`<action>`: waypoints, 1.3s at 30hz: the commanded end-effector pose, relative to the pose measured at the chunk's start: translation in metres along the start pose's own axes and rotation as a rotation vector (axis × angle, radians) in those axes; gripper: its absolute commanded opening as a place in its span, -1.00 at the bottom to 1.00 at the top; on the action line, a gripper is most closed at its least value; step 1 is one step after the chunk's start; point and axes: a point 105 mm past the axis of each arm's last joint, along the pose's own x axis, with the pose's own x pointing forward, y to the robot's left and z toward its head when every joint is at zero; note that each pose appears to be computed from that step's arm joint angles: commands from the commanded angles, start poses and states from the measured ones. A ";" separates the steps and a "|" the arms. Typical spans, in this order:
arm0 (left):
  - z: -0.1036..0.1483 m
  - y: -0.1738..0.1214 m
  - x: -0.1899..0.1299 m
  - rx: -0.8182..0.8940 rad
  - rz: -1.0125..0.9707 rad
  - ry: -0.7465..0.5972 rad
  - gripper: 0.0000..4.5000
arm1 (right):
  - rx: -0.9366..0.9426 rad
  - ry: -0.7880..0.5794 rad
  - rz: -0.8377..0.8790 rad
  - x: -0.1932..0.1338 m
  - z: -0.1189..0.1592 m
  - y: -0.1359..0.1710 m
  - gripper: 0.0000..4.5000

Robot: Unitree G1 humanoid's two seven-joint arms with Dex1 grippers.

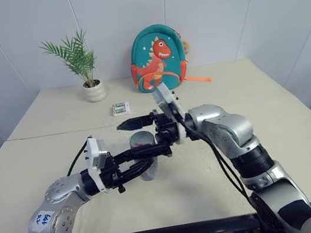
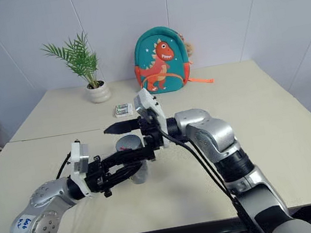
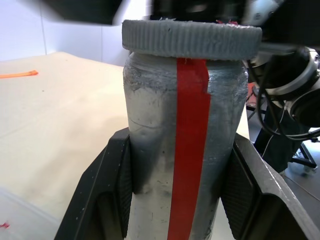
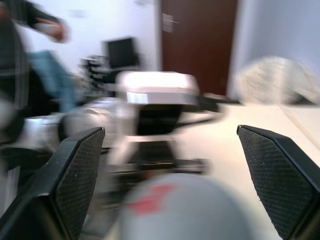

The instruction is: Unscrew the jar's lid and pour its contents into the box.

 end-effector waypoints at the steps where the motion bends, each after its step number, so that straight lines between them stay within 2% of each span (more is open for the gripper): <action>1: 0.010 -0.005 0.003 0.044 -0.027 -0.023 -0.12 | -0.077 -0.023 -0.017 0.003 0.015 -0.006 0.99; 11: 0.011 -0.006 0.002 0.044 -0.019 -0.026 -0.12 | -0.085 -0.019 -0.023 -0.005 0.011 -0.009 0.99; 19: 0.012 -0.005 0.000 0.044 -0.007 -0.031 -0.12 | -0.075 0.042 -0.076 -0.054 0.009 -0.023 0.99; 27: 0.013 -0.005 -0.001 0.047 0.001 -0.035 -0.12 | -0.048 0.091 -0.102 -0.086 0.006 -0.031 0.99; 34: 0.015 -0.003 -0.002 0.047 0.020 -0.055 -0.12 | -0.001 0.072 -0.132 -0.098 0.006 -0.035 0.99; 39: 0.015 0.001 -0.004 0.073 0.055 -0.071 -0.12 | 0.048 -0.025 -0.064 -0.090 0.025 -0.023 0.99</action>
